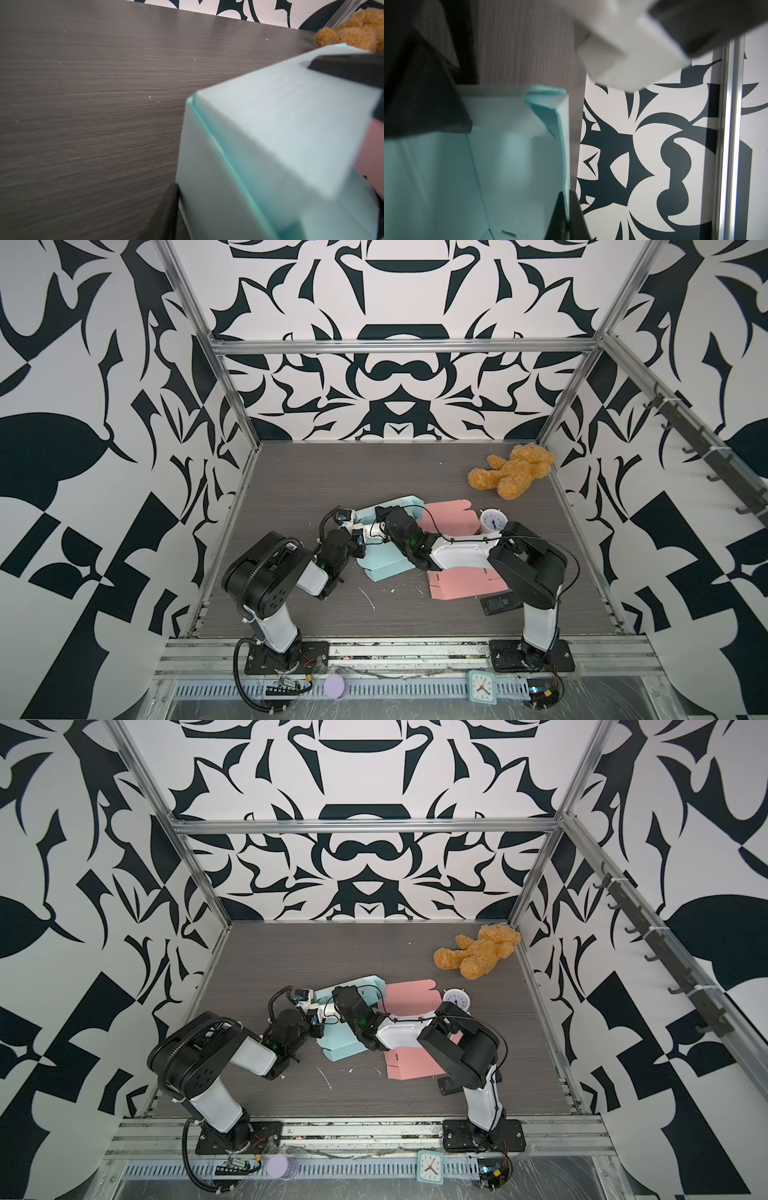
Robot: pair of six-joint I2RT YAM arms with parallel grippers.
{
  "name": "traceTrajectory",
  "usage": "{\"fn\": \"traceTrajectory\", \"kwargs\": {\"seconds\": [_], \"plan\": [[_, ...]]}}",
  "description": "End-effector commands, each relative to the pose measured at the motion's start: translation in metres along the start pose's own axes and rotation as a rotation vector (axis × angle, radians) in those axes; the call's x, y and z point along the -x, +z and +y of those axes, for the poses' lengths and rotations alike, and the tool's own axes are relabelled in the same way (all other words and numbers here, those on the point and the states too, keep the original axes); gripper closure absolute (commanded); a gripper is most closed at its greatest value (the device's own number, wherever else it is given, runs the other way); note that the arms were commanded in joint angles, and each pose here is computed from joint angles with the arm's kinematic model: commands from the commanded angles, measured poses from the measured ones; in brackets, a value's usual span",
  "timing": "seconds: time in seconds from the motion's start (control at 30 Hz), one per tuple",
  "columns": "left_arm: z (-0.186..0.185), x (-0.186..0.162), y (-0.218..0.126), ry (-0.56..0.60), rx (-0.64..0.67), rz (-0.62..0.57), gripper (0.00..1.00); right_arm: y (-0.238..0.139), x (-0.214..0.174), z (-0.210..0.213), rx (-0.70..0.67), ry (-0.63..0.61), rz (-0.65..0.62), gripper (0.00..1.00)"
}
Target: Fold the paper box
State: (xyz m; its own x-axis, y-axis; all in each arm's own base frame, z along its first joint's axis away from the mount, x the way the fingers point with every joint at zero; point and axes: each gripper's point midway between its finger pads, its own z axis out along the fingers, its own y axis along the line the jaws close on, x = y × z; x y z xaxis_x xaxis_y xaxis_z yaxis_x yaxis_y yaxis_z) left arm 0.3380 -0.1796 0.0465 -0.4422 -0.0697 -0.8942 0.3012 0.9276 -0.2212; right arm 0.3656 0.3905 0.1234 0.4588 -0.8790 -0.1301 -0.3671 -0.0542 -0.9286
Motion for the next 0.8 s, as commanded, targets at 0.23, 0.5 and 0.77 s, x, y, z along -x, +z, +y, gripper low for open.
{"fn": "traceTrajectory", "kwargs": {"seconds": [0.23,0.5,0.77], "plan": [[0.001,0.009,-0.007,-0.003,0.002,-0.061,0.83,-0.019,0.023,-0.013,0.006,0.130,-0.072,0.66],[0.002,0.008,-0.008,0.015,0.007,-0.058,0.83,-0.082,0.050,-0.051,0.113,0.610,-0.268,0.32],[-0.004,0.008,-0.008,0.034,-0.013,-0.055,0.82,-0.085,0.038,-0.086,0.372,1.169,-0.204,0.28]]}}
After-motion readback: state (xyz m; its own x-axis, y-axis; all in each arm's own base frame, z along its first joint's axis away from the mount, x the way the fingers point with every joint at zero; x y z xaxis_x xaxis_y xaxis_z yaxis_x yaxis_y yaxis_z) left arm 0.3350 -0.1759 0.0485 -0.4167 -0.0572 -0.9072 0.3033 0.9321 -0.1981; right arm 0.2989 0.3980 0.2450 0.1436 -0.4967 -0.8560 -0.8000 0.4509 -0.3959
